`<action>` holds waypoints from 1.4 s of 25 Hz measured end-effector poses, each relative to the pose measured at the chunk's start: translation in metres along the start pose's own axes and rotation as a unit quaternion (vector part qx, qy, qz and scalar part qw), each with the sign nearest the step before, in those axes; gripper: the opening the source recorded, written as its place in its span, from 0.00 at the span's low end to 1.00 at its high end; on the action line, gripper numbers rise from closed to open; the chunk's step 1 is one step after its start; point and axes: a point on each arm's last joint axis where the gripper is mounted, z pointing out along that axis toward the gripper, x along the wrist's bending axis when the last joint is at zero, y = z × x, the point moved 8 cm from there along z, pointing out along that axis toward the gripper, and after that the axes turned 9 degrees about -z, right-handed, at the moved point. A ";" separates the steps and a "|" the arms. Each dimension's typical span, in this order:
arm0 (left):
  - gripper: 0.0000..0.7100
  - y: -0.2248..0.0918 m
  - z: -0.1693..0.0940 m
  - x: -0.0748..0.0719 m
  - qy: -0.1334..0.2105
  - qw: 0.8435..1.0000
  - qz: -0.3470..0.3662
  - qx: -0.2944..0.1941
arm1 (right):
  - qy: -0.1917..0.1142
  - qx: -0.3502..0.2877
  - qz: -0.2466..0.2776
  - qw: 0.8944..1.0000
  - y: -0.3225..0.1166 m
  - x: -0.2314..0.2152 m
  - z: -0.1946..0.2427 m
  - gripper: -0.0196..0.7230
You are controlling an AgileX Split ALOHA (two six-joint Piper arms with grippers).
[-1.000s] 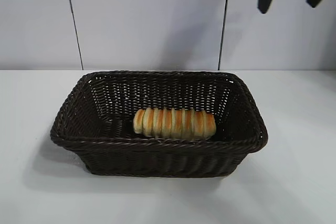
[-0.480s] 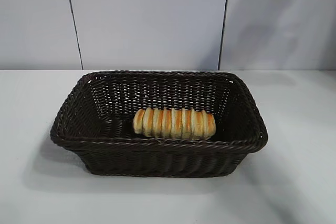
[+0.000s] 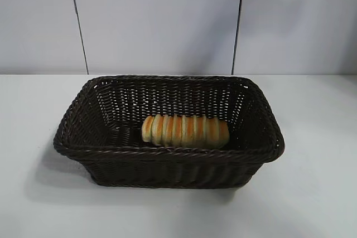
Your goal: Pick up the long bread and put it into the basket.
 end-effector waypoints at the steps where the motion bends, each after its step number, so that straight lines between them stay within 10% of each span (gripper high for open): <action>1: 0.98 0.000 0.000 0.000 0.000 1.000 0.000 0.000 | -0.004 -0.007 0.001 1.000 -0.009 0.002 -0.014 0.96; 10: 0.98 0.000 0.000 0.000 0.000 1.000 0.000 0.000 | -0.020 -0.044 0.012 0.999 -0.120 0.028 -0.075 0.96; 19: 0.98 0.000 0.000 0.000 0.000 1.000 0.000 0.000 | 0.026 -0.081 0.022 0.996 -0.226 0.062 -0.085 0.96; 35: 0.98 0.000 0.000 0.000 0.000 1.000 0.000 0.000 | 0.063 -0.057 0.020 0.996 -0.281 0.087 -0.036 0.96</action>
